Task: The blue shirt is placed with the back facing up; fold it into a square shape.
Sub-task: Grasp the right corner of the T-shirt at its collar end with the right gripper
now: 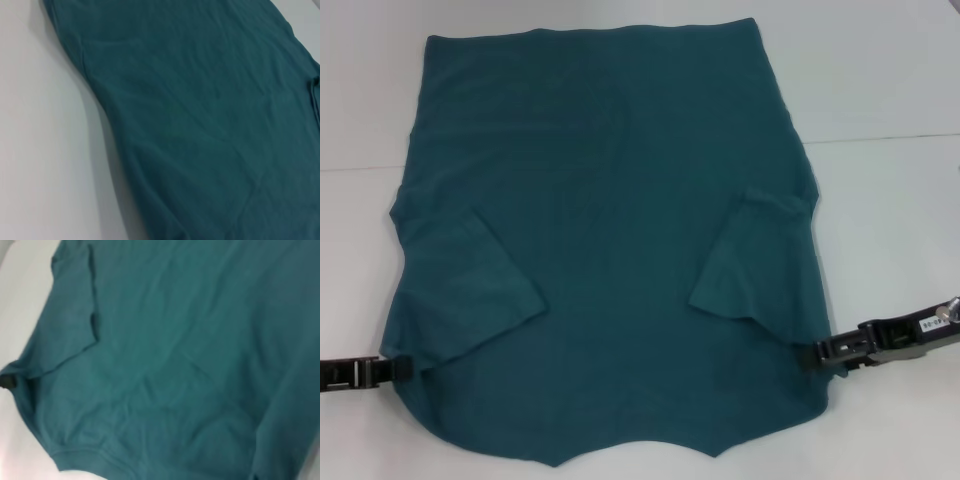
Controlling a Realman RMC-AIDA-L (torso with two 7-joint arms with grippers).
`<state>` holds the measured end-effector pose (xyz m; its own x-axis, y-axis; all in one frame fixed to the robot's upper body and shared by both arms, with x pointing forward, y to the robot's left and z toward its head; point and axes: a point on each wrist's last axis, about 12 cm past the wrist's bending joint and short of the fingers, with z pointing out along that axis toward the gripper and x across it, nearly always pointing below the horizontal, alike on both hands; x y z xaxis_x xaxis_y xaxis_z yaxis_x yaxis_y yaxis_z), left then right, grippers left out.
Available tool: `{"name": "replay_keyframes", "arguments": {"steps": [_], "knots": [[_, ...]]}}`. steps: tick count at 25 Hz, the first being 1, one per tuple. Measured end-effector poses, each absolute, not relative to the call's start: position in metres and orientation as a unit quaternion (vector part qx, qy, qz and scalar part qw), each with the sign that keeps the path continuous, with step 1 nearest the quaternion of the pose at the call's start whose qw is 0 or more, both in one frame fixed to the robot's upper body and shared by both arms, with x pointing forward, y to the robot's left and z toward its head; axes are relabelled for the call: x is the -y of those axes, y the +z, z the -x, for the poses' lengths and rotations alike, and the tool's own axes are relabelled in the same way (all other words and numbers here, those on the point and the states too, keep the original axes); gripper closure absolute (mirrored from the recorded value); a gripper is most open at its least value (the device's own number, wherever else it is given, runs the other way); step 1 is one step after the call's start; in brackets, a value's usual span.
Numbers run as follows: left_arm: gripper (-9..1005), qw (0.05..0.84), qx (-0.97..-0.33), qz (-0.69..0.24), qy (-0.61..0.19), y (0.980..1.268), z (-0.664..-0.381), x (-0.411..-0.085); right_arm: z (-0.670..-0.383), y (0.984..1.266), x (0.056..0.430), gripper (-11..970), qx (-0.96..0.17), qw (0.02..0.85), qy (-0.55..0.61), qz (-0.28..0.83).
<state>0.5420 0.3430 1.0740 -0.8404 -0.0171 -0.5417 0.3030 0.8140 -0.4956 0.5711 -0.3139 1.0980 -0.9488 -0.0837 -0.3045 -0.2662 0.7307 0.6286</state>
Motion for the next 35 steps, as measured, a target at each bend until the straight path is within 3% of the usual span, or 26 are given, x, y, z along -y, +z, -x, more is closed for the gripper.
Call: {"name": "replay_keyframes", "arguments": {"steps": [19,35], "knots": [[971,0.271,-0.912,-0.079,-0.299,1.073,-0.542,-0.340,-0.558,1.082,0.310,73,-0.925,0.095,0.360,0.082],[972,0.274,-0.910,-0.090,-0.297,1.077,-0.548,-0.338,-0.551,1.078,0.330,76,-0.919,0.134,0.370,0.036]]}}
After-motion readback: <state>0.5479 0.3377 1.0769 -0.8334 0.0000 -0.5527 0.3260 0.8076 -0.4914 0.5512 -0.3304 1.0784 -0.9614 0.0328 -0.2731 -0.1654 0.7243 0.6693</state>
